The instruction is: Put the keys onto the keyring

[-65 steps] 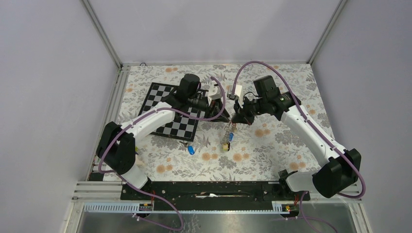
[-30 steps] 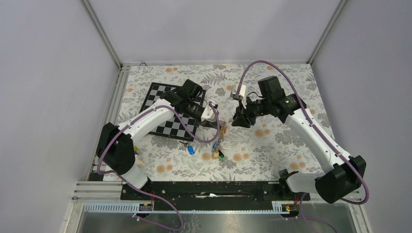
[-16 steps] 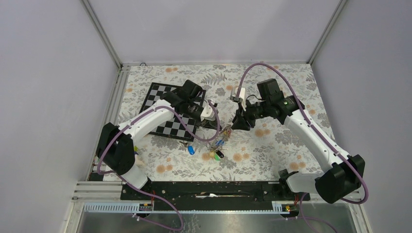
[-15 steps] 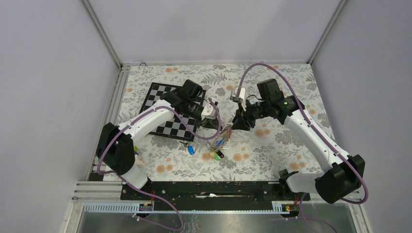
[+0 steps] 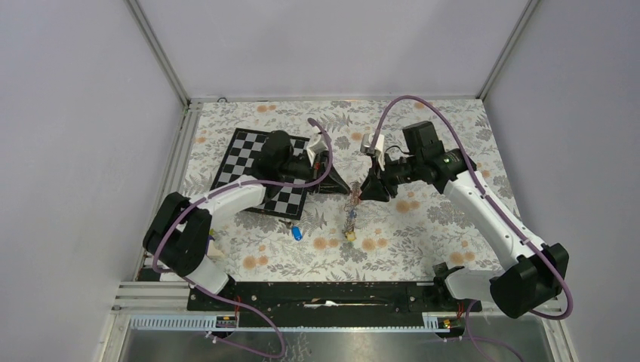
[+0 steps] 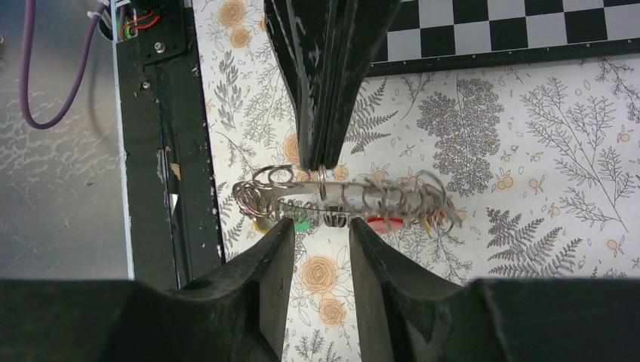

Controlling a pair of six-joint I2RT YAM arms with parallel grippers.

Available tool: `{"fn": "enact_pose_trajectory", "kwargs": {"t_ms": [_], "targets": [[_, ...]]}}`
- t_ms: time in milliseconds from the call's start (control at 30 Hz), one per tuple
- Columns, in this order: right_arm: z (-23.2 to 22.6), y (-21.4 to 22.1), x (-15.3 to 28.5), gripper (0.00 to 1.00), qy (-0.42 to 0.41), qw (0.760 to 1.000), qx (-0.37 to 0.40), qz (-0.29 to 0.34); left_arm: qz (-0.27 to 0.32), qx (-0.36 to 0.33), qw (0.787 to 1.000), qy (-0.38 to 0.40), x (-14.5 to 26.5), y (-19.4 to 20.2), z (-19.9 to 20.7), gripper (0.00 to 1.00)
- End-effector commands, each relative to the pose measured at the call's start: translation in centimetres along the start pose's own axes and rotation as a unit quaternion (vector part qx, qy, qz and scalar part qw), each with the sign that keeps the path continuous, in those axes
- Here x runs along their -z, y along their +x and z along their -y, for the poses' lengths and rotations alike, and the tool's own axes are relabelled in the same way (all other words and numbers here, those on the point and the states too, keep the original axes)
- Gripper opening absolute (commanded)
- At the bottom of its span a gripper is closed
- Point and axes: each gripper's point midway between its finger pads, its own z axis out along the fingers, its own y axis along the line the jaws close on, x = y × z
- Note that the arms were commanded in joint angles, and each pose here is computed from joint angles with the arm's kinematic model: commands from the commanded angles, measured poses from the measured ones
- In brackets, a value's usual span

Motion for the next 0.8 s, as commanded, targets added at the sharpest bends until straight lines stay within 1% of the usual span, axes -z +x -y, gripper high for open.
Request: {"fn": "enact_pose_trajectory", "kwargs": {"t_ms": [0,100,233,433,767], "targets": [[-0.5,-2.7,1.4,0.39,0.001,0.999,0.022,0.039,0.108,-0.067,0.991,0.038,1.4,-6.7,4.1,0.00],[-0.4,-3.1,1.5,0.39,0.003,0.999,0.020,0.041,0.093,-0.039,0.995,0.022,1.3,-6.4,3.0,0.00],[0.2,-3.8,1.5,0.38,0.010,0.999,0.012,0.049,0.107,-0.029,0.994,0.015,1.3,-6.5,3.1,0.00],[0.3,-5.2,1.3,0.37,-0.002,0.998,0.001,0.065,0.132,-0.022,0.991,0.005,1.4,-6.5,3.1,0.00],[0.0,-5.5,1.0,0.37,-0.021,0.997,-0.007,0.073,0.131,-0.015,0.991,-0.001,1.3,-5.8,2.7,0.00]]}}
